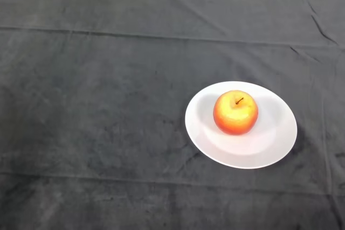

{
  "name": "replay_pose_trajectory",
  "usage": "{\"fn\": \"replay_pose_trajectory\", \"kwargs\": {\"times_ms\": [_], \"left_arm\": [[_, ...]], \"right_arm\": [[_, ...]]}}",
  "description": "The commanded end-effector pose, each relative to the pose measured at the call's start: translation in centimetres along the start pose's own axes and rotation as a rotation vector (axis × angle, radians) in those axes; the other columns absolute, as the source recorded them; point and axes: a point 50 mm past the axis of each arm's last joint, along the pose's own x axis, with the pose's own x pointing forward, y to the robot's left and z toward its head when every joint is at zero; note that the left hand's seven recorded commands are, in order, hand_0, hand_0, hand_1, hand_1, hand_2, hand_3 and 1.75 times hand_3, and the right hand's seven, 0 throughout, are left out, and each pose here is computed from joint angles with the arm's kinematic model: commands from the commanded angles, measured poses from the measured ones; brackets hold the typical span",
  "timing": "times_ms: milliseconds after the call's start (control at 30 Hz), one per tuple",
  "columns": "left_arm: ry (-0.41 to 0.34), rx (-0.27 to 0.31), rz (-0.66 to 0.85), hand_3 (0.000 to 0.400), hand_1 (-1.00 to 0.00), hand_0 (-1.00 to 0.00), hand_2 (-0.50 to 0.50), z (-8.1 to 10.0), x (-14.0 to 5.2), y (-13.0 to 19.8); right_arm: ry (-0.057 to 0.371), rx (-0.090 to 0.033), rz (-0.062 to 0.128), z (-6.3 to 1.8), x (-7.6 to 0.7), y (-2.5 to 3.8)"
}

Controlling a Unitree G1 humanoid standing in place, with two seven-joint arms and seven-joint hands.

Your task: Move the apple to the plate

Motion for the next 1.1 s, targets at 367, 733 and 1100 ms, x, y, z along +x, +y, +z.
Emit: {"fn": "replay_pose_trajectory", "kwargs": {"times_ms": [367,733,1100], "left_arm": [[-0.045,0.01,0.041,0.0,0.0,0.0,0.0,0.67,0.38,0.38],[-0.044,0.01,0.039,0.0,0.0,0.0,0.0,0.79,0.37,0.26],[-0.033,0.002,0.036,0.0,0.0,0.0,0.0,0.67,0.32,0.21]], "right_arm": [[-0.029,0.009,0.007,0.59,0.05,0.11],[-0.029,0.009,0.007,0.58,0.05,0.11],[-0.028,0.009,0.007,0.58,0.05,0.11]]}}
